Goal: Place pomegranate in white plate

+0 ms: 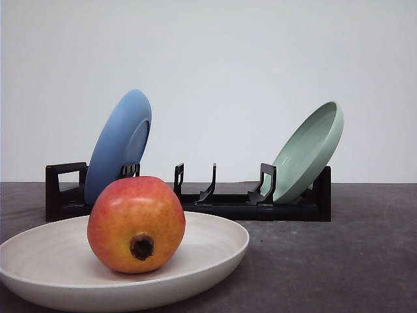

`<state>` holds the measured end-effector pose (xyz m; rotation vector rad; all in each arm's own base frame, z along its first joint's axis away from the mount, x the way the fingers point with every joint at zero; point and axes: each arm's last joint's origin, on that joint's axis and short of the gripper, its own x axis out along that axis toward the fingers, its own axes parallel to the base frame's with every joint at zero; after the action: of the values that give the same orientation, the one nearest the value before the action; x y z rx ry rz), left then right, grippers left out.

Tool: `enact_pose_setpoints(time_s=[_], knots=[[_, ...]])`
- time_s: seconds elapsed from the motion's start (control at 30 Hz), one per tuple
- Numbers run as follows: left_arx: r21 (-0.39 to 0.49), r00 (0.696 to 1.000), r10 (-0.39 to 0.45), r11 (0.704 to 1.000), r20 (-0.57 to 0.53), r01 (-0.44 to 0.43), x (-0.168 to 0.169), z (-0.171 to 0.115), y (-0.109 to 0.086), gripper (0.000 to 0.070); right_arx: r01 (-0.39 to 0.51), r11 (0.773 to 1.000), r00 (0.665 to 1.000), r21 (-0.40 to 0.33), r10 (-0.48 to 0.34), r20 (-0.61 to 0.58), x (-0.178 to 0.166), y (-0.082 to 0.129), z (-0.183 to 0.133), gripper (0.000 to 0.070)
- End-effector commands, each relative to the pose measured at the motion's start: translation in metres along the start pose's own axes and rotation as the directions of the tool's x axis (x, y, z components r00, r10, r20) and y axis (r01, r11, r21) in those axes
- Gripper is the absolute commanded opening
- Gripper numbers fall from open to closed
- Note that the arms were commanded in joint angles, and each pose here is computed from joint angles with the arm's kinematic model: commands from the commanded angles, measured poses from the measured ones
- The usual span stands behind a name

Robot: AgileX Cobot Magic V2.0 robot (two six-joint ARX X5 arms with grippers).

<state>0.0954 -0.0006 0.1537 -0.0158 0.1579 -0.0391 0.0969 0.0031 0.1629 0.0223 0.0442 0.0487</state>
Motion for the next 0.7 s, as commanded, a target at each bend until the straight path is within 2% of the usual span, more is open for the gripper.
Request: enact_pose_setpoints(time_s=[0.0, 0.67], knots=[[0.01, 1.0, 0.004, 1.0, 0.005, -0.004, 0.0009, -0.0018, 0.0003, 0.0, 0.0, 1.0, 1.0, 0.003, 0.0, 0.006, 0.0003, -0.0001, -0.0004, 0.0028], [0.011, 1.0, 0.004, 1.0, 0.004, -0.004, 0.0009, -0.0018, 0.0003, 0.0, 0.0, 1.0, 1.0, 0.003, 0.0, 0.006, 0.0003, -0.0001, -0.0004, 0.0028]])
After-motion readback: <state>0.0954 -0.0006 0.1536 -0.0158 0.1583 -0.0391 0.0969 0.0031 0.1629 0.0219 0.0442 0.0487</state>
